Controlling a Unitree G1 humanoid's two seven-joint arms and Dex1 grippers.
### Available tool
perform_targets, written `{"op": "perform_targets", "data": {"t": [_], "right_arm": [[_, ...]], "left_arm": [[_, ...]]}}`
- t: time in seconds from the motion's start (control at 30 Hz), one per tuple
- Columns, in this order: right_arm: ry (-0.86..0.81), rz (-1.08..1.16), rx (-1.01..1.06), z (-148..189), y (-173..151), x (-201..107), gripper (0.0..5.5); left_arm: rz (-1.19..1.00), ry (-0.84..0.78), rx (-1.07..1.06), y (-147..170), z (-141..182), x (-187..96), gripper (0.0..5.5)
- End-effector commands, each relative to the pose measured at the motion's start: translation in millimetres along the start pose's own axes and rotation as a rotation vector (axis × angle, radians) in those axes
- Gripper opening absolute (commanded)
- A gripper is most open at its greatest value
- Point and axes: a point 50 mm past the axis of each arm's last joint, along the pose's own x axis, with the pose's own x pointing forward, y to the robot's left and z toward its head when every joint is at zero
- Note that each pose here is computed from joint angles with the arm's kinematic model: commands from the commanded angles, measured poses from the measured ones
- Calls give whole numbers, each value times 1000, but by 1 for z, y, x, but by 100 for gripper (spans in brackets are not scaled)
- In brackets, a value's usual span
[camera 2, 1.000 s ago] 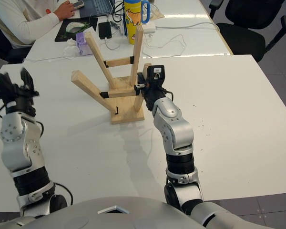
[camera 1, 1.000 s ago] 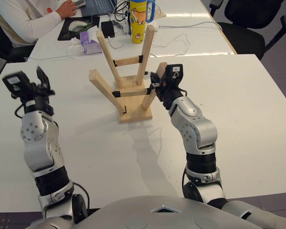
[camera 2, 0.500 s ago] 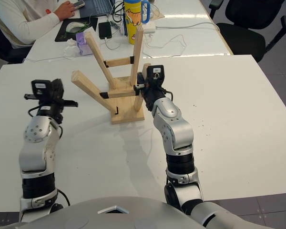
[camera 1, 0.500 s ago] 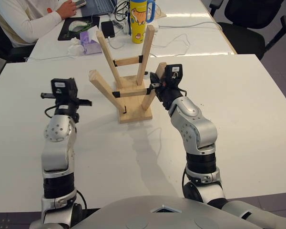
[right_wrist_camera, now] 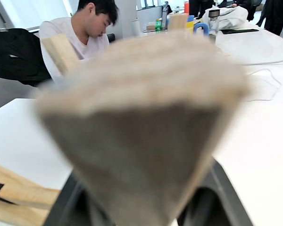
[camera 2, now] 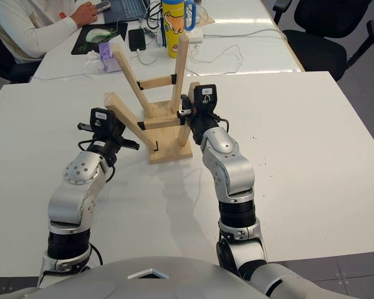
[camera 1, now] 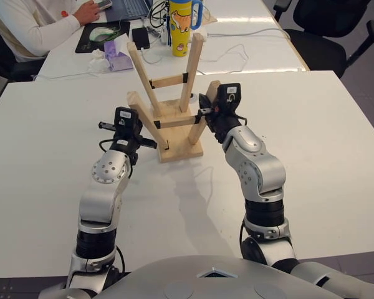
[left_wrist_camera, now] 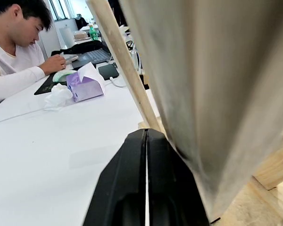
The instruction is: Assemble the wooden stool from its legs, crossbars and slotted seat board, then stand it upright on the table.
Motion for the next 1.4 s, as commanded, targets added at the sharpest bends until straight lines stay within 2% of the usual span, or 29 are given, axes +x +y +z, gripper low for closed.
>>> {"op": "perform_targets", "data": {"t": [0.03,0.23,0.3,0.53,0.67,0.87,1.0,1.07,1.13,1.27,1.4], "right_arm": [[4,33,8,1,5,2,125],[4,23,7,1,4,2,125],[4,20,8,1,3,2,125],[13,23,9,-1,5,2,104],[20,24,6,-2,5,2,103],[23,15,3,-3,3,1,103],[24,11,-1,-4,2,1,103],[24,11,-2,-4,2,1,103],[23,12,-3,-4,2,2,103],[21,17,-6,-3,2,2,103],[20,23,-8,-3,3,2,103]], "left_arm": [[103,-5,-14,17,-2,1,2],[312,27,30,52,-14,-6,2],[310,-1,40,53,-8,-5,2],[-26,-156,10,-3,38,3,0],[-133,-104,23,-22,35,2,0],[-4,30,46,5,3,3,0],[159,9,50,33,3,4,0],[229,-60,30,46,15,5,0],[244,-212,-34,53,43,4,0],[91,-553,-252,44,118,-8,0],[-56,-725,-490,43,172,-27,0]]}}
